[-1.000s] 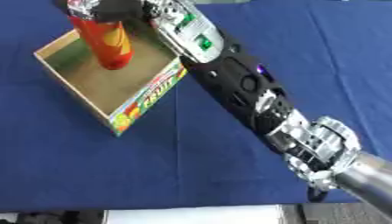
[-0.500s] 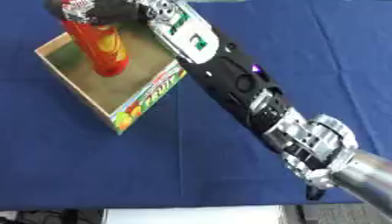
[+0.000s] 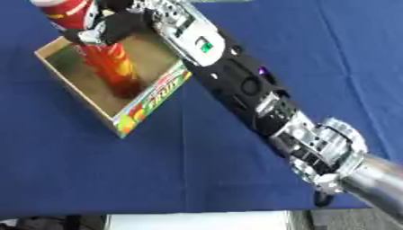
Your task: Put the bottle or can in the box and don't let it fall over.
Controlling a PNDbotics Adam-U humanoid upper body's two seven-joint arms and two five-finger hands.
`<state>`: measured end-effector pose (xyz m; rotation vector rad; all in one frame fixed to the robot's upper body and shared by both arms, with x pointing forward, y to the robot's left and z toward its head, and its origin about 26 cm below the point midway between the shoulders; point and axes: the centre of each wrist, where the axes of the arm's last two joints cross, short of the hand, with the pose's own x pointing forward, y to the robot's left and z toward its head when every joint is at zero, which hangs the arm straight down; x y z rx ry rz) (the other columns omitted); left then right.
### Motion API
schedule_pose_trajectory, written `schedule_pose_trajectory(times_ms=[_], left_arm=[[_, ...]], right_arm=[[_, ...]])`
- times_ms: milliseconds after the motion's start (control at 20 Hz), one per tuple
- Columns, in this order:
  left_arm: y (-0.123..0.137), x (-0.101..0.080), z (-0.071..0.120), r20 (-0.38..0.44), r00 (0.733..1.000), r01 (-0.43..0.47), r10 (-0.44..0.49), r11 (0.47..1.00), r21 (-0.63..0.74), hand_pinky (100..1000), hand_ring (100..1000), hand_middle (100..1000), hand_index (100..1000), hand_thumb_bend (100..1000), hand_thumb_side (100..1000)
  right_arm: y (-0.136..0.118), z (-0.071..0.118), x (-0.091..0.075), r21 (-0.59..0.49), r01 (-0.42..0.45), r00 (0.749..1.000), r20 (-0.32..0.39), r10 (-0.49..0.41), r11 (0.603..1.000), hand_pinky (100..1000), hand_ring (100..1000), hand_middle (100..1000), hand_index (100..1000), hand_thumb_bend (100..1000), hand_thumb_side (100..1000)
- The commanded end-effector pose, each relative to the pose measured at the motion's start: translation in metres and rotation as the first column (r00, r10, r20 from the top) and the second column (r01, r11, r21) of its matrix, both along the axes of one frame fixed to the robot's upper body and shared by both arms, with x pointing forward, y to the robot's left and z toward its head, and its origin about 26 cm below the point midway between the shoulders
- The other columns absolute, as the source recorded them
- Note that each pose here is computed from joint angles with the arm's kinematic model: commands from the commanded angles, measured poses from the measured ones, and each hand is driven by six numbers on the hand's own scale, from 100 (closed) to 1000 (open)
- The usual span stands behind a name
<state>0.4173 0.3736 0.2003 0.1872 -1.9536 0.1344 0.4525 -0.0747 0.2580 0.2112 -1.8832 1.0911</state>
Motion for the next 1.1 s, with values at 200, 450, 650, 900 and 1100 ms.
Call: schedule_pose_trajectory(times_ms=[200, 450, 650, 900, 1100], left_arm=[[0.009, -0.003, 0.016, 0.035, 0.999, -0.012, 0.012, 1.000, 0.022, 756, 931, 905, 899, 529, 999], [0.012, -0.004, 0.014, 0.030, 0.999, -0.022, 0.022, 0.999, 0.023, 757, 931, 905, 899, 530, 998], [0.015, -0.005, 0.013, 0.028, 0.999, -0.028, 0.027, 0.999, 0.024, 757, 931, 905, 899, 529, 998], [0.017, -0.006, 0.011, 0.025, 0.999, -0.036, 0.035, 0.999, 0.026, 758, 930, 905, 899, 528, 998], [0.020, -0.007, 0.009, 0.019, 0.999, -0.042, 0.042, 0.999, 0.027, 758, 930, 905, 899, 528, 998]], right_arm=[[-0.007, 0.021, -0.006, 0.049, -0.023, 0.999, 0.040, 0.021, 0.999, 988, 1000, 1000, 1000, 504, 100], [-0.017, 0.029, -0.010, 0.071, -0.036, 0.998, 0.045, 0.033, 0.997, 986, 1000, 1000, 1000, 533, 100], [-0.025, 0.037, -0.013, 0.100, -0.035, 0.998, 0.054, 0.030, 0.994, 982, 1000, 1000, 1000, 547, 100], [-0.035, 0.048, -0.018, 0.132, -0.023, 0.997, 0.075, 0.013, 0.991, 956, 1000, 1000, 1000, 570, 100], [-0.050, 0.056, -0.022, 0.167, 0.007, 0.995, 0.094, -0.023, 0.986, 925, 1000, 1000, 983, 557, 100]])
